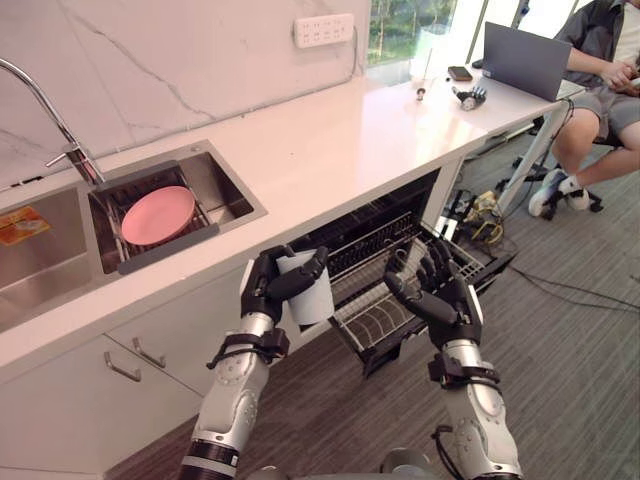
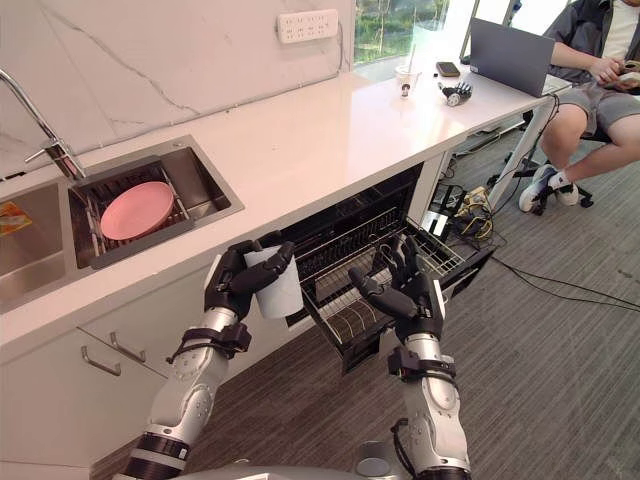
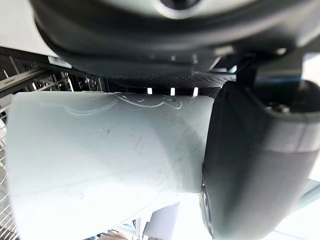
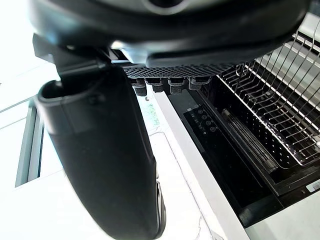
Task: Walk over to the sink, pick up the cup, carry it to the dishwasher, place the cup inside the dishwasher, then close the dishwasher door
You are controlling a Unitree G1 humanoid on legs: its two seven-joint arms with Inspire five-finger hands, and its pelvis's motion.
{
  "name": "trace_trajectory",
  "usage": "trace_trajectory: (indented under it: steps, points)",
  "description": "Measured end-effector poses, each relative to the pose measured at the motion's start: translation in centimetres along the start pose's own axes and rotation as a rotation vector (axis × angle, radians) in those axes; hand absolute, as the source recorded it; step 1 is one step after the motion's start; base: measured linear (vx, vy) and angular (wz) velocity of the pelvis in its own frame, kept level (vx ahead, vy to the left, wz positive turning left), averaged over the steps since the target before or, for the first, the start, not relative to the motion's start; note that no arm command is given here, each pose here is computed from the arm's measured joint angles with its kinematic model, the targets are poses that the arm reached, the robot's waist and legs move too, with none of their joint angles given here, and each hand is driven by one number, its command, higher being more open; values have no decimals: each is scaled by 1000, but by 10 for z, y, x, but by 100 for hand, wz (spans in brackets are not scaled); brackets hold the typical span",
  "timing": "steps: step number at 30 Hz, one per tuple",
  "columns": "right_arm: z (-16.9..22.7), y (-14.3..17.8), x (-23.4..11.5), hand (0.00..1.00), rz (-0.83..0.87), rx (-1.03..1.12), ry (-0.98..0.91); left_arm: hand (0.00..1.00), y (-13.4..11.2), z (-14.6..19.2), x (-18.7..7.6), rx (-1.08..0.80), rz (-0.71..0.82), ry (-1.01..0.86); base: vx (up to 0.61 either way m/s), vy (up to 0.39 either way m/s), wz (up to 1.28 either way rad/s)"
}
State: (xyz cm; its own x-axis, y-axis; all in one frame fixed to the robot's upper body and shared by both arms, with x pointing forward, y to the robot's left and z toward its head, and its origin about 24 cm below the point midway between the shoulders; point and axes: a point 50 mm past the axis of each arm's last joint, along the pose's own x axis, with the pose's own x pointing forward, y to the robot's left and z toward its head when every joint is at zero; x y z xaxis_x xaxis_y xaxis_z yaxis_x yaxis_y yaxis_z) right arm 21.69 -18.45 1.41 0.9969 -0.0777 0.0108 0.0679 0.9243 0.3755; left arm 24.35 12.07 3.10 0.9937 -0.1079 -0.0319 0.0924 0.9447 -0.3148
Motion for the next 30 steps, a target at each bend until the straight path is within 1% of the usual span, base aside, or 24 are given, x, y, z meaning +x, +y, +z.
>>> trace_trajectory:
  steps: [2, 4, 6, 7, 13, 18, 22, 25, 26, 30]
  points:
    - [5, 1, -2, 100, -3, 56, -25, 0, -3, -6, -2, -5, -28, 23, 31, -145, 6]
    - [13, 5, -1, 100, 15, 101, -63, 0, -2, -17, -5, -18, -24, 66, 45, -163, -10]
    - [31, 4, 0, 100, 37, 120, -142, 0, -10, -25, -6, -16, -77, 98, 99, -67, -19]
    - [34, 4, 0, 100, 37, 118, -155, 0, -13, -26, -7, -18, -90, 101, 144, 22, -30]
    - [39, -6, 0, 100, 39, 90, -152, 0, -29, -34, -11, -34, -144, 131, 191, 185, -48]
    - [32, 0, 0, 100, 20, 181, -148, 0, -19, -29, -11, 11, -147, 118, 119, 197, -16]
    - [27, 7, 2, 100, 23, 224, -134, 0, -17, -12, -8, 21, -139, 56, 24, 74, -27]
    - [20, 16, 10, 100, 51, 248, -98, 0, -13, -3, -4, 6, -80, 21, -14, 8, -81]
    - [18, 21, 12, 100, 73, 253, -83, 0, -10, 0, -2, -10, -37, 3, -6, 39, -123]
    - [9, 48, 18, 100, 263, 289, -4, 0, 8, 21, 1, 34, 111, -112, -17, 44, -101]
